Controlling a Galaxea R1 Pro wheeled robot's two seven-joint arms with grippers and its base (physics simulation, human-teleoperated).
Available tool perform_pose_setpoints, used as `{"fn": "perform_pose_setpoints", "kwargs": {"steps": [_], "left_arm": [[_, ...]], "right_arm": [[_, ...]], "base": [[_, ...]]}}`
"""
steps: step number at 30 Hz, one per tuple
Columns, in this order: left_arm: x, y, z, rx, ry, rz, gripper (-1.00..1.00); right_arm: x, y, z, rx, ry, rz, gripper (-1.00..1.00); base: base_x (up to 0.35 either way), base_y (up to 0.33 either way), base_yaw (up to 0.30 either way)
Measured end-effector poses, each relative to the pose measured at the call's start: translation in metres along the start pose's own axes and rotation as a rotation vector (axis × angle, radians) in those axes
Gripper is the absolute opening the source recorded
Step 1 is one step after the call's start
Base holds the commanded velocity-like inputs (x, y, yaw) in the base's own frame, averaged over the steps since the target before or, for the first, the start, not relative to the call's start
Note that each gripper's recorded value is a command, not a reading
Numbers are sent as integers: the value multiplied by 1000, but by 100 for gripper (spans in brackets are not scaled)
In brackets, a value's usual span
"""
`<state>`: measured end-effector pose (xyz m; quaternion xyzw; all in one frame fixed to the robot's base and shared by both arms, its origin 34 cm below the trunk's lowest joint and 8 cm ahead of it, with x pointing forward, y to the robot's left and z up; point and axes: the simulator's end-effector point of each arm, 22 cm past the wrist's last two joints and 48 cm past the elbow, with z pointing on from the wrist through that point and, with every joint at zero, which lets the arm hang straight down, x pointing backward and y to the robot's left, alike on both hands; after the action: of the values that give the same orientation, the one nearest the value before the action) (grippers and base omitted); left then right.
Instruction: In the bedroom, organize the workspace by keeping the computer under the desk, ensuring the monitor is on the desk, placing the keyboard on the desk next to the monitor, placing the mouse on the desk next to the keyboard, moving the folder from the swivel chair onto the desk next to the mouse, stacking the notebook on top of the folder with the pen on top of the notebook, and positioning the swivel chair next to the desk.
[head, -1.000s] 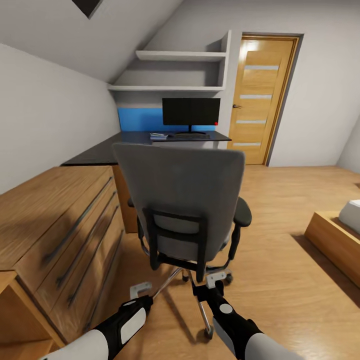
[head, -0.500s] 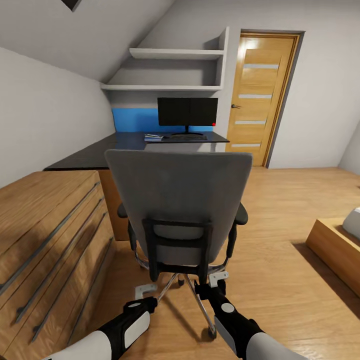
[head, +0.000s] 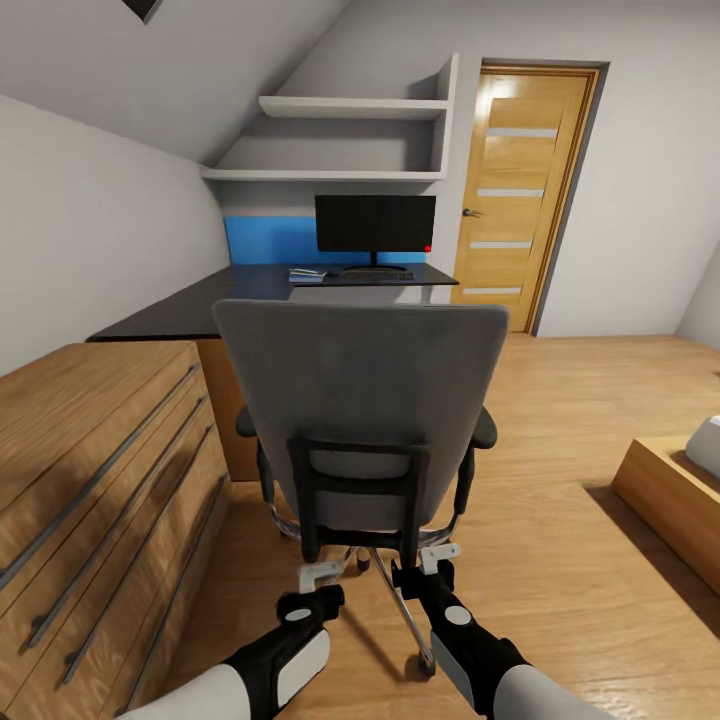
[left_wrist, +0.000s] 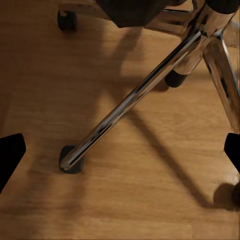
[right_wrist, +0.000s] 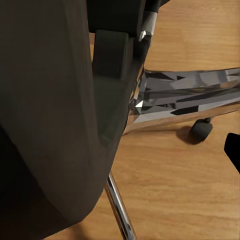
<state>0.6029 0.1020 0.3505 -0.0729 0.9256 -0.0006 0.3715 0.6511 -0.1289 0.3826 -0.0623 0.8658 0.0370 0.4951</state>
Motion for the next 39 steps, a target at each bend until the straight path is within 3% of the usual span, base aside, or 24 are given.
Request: {"fn": "perform_pose_setpoints", "kwargs": {"steps": [6, 17, 21, 29, 33, 39], "left_arm": [[-10, -2, -1, 2, -43, 14, 100], [-33, 2, -2, 0, -139, -33, 100], [-44, 5, -3, -1, -189, -58, 100], [-47, 5, -3, 4, -203, -62, 100], [-45, 1, -4, 10, -201, -50, 100], [-41, -10, -8, 37, -215, 27, 100]], "right_arm": [[0, 0, 0, 0, -1, 0, 100], [0, -10, 0, 12, -5, -5, 100], [-8, -11, 0, 14, -43, -3, 100], [-10, -12, 0, 16, -55, -2, 100], [-10, -13, 0, 17, -56, 0, 100], [-10, -25, 0, 27, -57, -8, 100]], "base": [[0, 0, 0], [0, 0, 0], [0, 0, 0], [0, 0, 0], [33, 0, 0], [234, 0, 0]]}}
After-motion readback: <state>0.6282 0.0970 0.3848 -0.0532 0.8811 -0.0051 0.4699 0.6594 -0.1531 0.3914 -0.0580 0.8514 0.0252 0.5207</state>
